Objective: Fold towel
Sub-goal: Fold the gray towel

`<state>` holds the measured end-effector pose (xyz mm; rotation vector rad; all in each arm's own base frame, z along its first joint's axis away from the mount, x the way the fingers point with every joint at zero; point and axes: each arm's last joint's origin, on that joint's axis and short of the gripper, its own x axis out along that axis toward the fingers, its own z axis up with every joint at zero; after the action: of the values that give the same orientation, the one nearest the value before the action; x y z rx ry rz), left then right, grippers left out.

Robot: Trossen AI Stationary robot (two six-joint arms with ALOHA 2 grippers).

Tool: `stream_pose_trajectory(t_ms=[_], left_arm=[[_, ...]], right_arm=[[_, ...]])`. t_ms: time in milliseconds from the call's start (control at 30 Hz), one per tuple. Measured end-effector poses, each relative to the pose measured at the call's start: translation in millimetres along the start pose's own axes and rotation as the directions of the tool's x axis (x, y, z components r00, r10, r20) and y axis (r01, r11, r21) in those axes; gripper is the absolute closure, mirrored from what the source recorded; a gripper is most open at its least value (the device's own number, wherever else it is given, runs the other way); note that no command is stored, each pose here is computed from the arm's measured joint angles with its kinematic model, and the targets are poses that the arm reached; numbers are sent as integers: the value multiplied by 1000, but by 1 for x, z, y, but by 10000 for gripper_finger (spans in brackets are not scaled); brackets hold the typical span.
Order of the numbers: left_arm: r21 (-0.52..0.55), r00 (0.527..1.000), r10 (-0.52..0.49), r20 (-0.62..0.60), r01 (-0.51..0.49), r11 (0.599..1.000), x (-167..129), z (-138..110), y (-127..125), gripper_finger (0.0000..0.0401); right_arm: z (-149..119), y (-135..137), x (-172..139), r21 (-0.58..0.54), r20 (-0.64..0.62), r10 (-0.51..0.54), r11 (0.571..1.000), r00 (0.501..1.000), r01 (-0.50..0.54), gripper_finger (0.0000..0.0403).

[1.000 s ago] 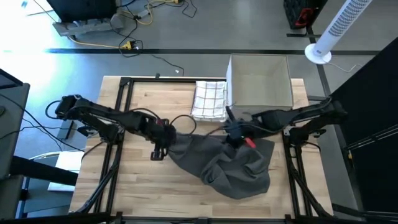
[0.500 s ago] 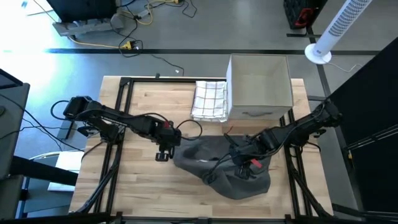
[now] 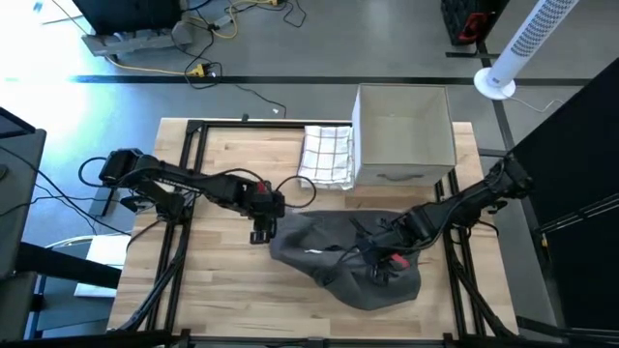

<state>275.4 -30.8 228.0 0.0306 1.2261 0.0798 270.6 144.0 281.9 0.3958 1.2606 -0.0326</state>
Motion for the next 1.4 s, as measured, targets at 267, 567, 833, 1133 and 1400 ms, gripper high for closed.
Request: stream_pose_trajectory(t_ms=[267,567,833,1133,1400], left_arm=[[28,998,-44,36,43,999,0,4,3,263],[100,913,-199,357,174,980,-4,38,3,263],[178,809,-427,403,388,904,31,60,17,263],[320,702,-592,397,498,806,89,74,14,262],[287,722,-565,400,486,825,108,92,26,262]], right_arm=[[-53,42,0,-130,-142,72,987,987,-90,403],[-78,57,48,-341,-235,-121,939,964,35,403],[-71,57,76,-341,-249,-156,938,956,64,403],[-63,54,76,-347,-208,-157,935,965,77,403],[-63,53,76,-359,-192,-172,929,966,94,403]])
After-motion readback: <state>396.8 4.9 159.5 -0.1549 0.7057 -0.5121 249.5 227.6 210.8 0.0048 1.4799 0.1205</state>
